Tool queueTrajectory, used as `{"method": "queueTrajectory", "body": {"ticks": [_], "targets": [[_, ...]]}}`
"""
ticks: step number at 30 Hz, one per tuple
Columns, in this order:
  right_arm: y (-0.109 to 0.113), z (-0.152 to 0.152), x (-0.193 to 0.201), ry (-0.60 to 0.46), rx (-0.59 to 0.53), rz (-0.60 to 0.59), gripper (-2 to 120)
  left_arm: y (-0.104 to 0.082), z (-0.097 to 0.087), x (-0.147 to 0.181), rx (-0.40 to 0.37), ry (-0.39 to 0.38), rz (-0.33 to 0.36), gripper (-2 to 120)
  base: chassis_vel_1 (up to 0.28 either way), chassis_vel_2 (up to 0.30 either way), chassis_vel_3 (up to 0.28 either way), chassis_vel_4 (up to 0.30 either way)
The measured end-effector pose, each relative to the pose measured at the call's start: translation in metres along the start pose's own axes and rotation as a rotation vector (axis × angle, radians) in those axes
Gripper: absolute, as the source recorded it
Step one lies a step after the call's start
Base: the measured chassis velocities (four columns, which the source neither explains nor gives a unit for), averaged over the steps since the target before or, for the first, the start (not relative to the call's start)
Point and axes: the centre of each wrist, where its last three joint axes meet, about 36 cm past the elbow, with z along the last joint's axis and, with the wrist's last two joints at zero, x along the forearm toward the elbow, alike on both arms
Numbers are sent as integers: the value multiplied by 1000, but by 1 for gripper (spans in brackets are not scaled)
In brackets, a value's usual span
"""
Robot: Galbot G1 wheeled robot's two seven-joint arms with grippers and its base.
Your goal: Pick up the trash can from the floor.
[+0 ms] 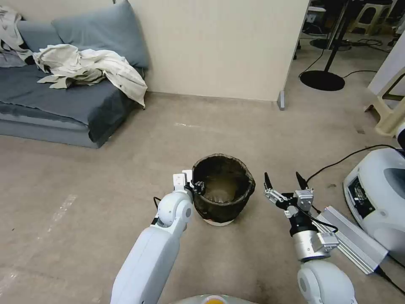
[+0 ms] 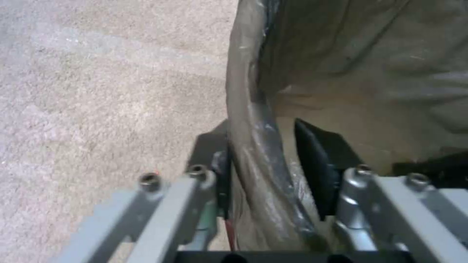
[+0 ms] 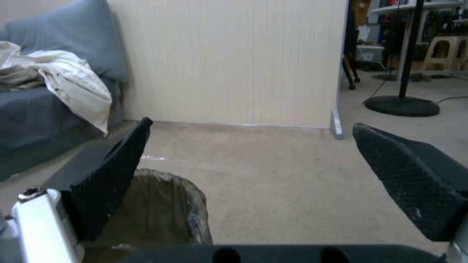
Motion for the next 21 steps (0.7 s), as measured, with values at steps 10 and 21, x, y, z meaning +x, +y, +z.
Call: {"method": "queueTrajectory", "body": {"ticks": [10,21], "targets": [[0,1,2,0,1,0,100,-3,4,-1,4,8,-6,2,0,0,0,0],[0,1,4,-1,2,0,100,4,6,2,22,-5,-19,2,0,0,0,0]]}}
